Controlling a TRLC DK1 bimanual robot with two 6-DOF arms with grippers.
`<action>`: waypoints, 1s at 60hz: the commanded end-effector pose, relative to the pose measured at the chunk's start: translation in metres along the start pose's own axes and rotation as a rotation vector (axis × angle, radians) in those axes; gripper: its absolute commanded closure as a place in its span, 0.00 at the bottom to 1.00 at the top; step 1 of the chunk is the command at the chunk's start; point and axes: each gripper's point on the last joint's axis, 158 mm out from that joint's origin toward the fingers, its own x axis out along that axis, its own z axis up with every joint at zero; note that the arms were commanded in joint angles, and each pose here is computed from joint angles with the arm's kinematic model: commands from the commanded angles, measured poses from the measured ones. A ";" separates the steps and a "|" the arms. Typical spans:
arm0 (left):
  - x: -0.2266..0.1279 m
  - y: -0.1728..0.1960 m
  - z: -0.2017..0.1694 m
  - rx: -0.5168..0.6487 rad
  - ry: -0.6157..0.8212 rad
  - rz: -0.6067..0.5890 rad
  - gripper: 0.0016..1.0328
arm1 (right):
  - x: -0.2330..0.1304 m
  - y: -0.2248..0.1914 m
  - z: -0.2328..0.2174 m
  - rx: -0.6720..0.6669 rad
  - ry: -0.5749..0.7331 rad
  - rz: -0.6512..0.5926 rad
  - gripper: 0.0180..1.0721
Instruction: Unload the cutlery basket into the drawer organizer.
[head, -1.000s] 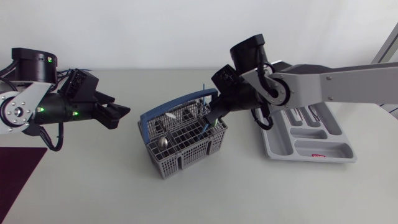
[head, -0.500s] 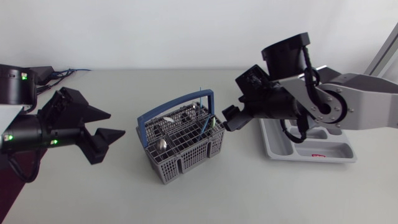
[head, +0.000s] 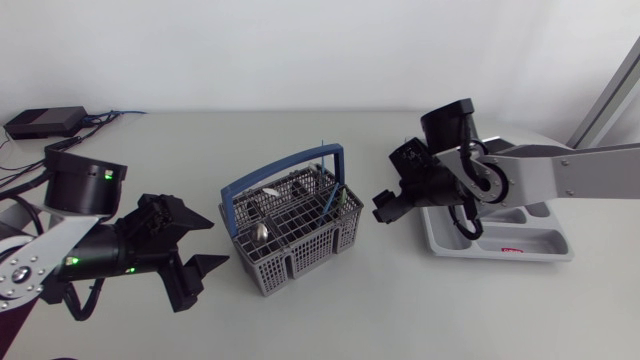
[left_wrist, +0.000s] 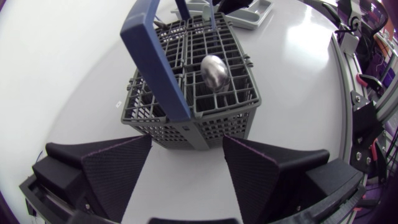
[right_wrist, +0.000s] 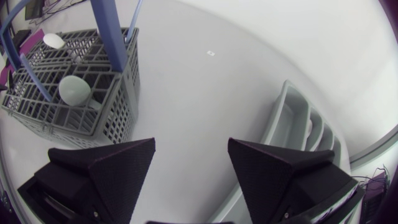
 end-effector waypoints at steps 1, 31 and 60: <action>0.012 0.005 -0.009 -0.012 0.021 0.000 0.09 | 0.006 0.011 0.011 -0.014 -0.019 0.028 0.20; 0.054 0.077 0.010 -0.070 -0.029 0.103 0.09 | -0.037 0.073 0.011 -0.078 -0.069 0.189 0.20; 0.056 0.119 0.004 -0.112 -0.024 0.166 0.09 | -0.051 0.026 0.010 -0.020 -0.095 0.085 0.20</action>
